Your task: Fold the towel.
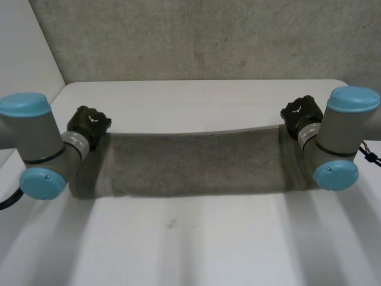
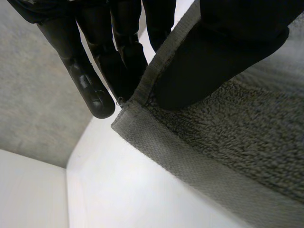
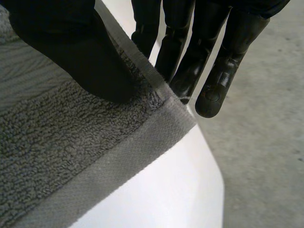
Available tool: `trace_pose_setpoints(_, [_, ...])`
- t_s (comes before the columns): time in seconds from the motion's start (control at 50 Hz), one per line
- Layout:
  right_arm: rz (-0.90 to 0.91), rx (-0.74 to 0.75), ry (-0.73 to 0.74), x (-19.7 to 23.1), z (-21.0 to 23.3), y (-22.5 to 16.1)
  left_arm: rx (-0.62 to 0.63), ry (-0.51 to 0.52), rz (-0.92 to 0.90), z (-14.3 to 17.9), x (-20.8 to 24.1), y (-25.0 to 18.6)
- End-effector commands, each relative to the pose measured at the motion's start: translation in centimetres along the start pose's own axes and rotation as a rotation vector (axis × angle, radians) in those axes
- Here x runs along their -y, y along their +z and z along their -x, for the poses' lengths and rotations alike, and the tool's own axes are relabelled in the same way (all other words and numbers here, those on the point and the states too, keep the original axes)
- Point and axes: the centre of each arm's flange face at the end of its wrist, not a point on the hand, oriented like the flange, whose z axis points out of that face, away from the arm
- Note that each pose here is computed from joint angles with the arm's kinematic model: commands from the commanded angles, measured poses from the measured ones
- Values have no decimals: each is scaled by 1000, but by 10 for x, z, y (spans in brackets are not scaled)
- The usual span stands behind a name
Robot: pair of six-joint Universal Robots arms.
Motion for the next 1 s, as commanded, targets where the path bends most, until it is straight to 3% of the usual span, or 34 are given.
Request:
trace_pose_setpoints(0.02, [-29,-67,1,-5,12,17,35,14,-70,-11,0,20])
trace_pose_setpoints(0.32, [-87,-116,-20,8,9,22,1,25,-94,-32,3,17])
trace_pose_setpoints(0.48, [-165,-146,134,46,-36,-17,41,24,-129,-13,25,-1])
trace_pose_setpoints(0.62, [-220,24,216,68,-45,-78,53,-9,-142,1,41,-36])
trace_pose_setpoints(0.76, [-5,216,282,32,-37,-109,51,-183,-164,12,52,-82])
trace_pose_setpoints(0.82, [68,255,305,13,-31,-114,35,-309,-159,11,49,-102])
trace_pose_setpoints(1.0, [88,272,360,-37,-29,-112,2,-410,-117,-2,35,-115])
